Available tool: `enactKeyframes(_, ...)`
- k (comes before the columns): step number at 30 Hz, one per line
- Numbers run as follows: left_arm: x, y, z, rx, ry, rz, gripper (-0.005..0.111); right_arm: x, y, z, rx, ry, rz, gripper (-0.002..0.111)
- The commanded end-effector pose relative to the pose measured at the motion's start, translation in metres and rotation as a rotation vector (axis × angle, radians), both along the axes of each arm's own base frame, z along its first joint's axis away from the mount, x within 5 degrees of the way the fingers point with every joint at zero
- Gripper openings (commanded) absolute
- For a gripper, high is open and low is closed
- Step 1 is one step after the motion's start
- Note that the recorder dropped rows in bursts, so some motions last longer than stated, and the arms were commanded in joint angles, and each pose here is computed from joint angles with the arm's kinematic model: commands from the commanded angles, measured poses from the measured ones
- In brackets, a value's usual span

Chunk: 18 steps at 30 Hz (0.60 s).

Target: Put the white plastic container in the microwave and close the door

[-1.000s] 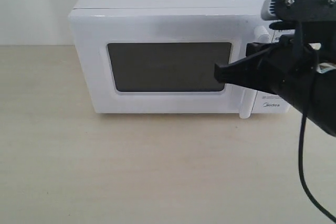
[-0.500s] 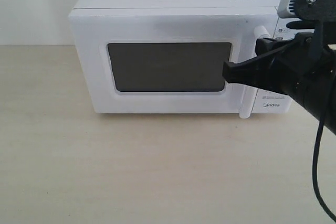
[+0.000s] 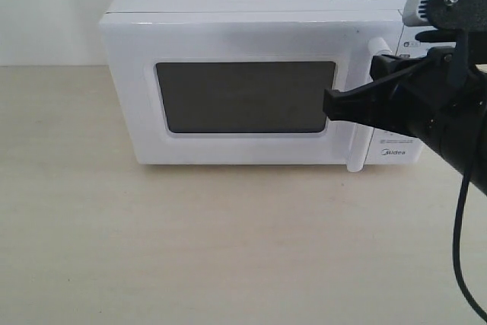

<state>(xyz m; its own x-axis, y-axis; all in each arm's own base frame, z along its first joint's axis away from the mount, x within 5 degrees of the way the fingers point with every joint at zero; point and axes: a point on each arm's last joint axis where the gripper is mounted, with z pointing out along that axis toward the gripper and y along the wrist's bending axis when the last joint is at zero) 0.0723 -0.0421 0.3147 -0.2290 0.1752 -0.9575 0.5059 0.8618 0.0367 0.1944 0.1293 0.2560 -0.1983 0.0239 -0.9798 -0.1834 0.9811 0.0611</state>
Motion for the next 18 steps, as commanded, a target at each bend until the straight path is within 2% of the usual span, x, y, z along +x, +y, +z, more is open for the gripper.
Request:
enactKeyframes(1, -0.001, 0.000, -0.001, -0.004, 0.004, 0.002, 0.004, -0.001, -0.001, 0.002, -0.001, -0.014, -0.007, 0.000)
enactKeyframes(10, -0.001, 0.000, -0.001, -0.004, 0.004, 0.002, 0.004, 0.000, -0.004, 0.005, -0.004, -0.045, -0.035, 0.000)
enactKeyframes(18, -0.001, 0.000, -0.001, -0.004, 0.004, 0.002, 0.004, -0.015, -0.034, 0.023, 0.032, -0.015, -0.139, 0.000)
